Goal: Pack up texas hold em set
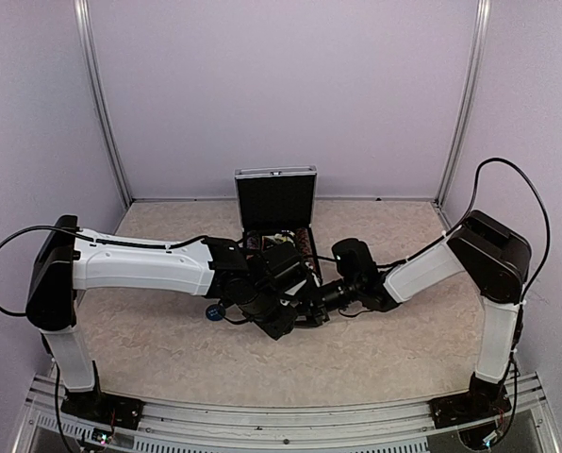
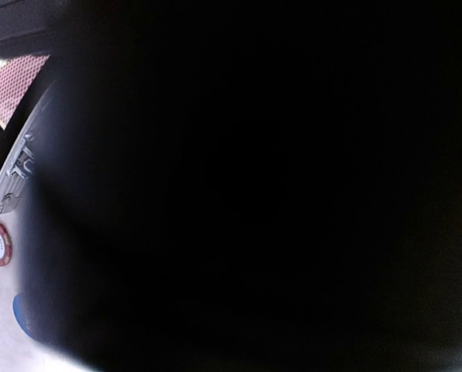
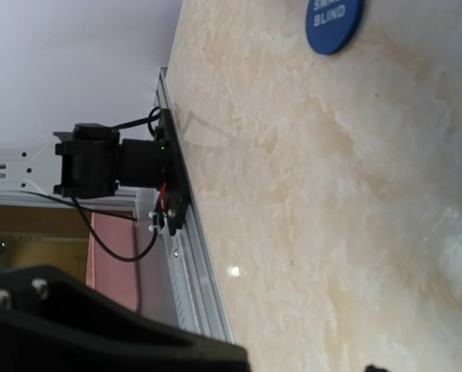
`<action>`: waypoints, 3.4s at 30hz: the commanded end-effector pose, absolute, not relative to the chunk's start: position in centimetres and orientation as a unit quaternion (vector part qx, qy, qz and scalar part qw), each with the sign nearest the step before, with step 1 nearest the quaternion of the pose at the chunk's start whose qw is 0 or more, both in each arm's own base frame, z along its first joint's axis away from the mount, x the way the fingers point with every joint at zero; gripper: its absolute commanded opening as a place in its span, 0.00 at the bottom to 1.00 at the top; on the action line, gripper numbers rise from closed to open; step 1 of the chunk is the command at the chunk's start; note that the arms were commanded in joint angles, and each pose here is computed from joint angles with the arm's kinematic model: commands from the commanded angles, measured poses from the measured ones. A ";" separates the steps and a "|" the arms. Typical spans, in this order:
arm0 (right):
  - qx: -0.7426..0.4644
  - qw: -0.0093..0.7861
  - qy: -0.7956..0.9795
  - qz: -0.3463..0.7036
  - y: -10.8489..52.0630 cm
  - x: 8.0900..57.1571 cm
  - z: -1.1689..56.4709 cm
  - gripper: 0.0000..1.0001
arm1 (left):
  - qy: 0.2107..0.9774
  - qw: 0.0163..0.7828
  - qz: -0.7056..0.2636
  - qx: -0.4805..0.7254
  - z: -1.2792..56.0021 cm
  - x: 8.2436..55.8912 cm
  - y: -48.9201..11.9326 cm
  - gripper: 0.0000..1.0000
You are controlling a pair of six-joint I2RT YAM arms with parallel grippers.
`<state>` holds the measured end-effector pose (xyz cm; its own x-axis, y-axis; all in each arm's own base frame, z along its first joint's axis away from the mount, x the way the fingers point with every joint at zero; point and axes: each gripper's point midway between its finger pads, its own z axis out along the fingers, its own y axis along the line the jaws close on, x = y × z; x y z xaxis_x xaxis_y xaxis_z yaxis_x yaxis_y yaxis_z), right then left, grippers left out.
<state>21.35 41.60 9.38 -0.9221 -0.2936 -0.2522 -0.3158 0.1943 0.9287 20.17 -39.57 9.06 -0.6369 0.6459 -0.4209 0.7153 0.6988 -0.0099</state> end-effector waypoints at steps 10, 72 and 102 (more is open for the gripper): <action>-0.244 -0.012 0.748 0.617 43.3 19.1 9.6 0.49 | 0.873 0.265 -0.163 0.377 12.5 21.3 -44.1 0.00; -0.385 0.193 0.765 0.479 43.6 28.1 14.0 0.14 | 0.872 0.436 -0.215 0.058 22.1 26.2 -24.6 0.99; -0.538 0.310 0.693 0.366 48.7 36.8 11.5 0.13 | 0.886 0.417 -0.200 0.025 19.2 25.7 -22.9 0.99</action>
<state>35.58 47.97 10.86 -0.2805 -0.5373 -0.7954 -0.9596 0.1751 0.2201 25.49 -23.46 19.07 -0.6603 -0.0937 -0.7452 0.2358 0.9161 -0.3241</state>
